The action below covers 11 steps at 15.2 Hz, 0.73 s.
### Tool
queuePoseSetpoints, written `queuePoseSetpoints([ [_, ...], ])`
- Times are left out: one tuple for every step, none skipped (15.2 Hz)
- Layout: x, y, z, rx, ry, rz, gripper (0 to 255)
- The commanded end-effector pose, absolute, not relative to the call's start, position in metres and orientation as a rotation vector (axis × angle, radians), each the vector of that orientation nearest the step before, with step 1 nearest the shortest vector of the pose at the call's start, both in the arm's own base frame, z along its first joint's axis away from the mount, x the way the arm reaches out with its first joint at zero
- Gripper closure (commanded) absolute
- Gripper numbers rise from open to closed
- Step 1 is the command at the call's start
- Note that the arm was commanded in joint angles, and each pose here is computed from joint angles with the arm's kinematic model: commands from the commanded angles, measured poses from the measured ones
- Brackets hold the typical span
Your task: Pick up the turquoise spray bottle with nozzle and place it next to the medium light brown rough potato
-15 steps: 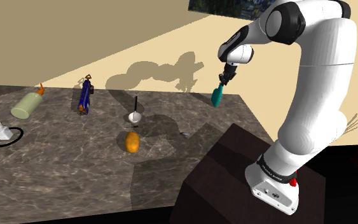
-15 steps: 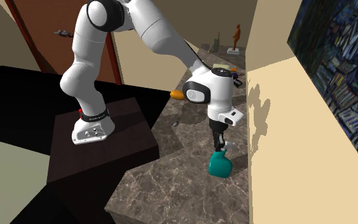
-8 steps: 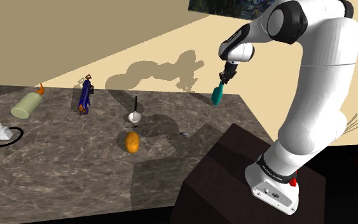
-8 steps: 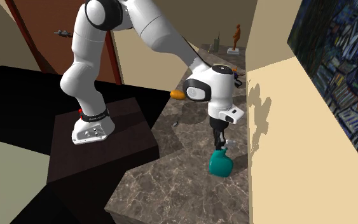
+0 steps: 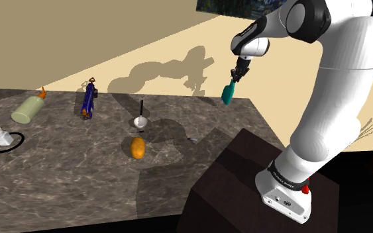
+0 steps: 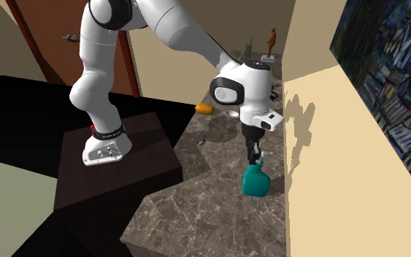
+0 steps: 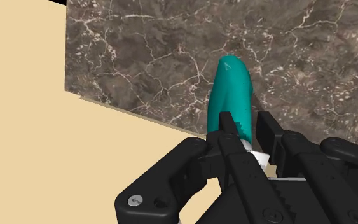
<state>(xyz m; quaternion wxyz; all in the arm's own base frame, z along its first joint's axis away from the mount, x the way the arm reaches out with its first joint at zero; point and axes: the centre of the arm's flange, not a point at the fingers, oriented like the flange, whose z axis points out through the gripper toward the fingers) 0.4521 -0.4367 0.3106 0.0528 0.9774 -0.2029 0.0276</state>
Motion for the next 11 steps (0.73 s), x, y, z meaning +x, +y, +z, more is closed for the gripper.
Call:
queuePoseSetpoints([
  [0.452, -0.436, 0.321, 2.971, -0.617, 0.084, 255],
  [0.452, -0.436, 0.326, 2.971, -0.617, 0.084, 255],
  [0.452, -0.436, 0.332, 2.971, -0.617, 0.084, 255],
  [0.452, -0.436, 0.337, 2.971, -0.617, 0.084, 255],
  [0.452, -0.436, 0.342, 2.971, -0.617, 0.084, 255],
  [0.452, -0.436, 0.347, 2.971, -0.617, 0.084, 255],
  [0.452, -0.436, 0.353, 2.971, -0.617, 0.084, 255],
  [0.452, -0.436, 0.358, 2.971, -0.617, 0.084, 255],
  [0.452, -0.436, 0.363, 2.971, -0.617, 0.084, 255],
  [0.452, -0.436, 0.369, 2.971, -0.617, 0.084, 255],
  [0.452, -0.436, 0.374, 2.971, -0.617, 0.084, 255],
])
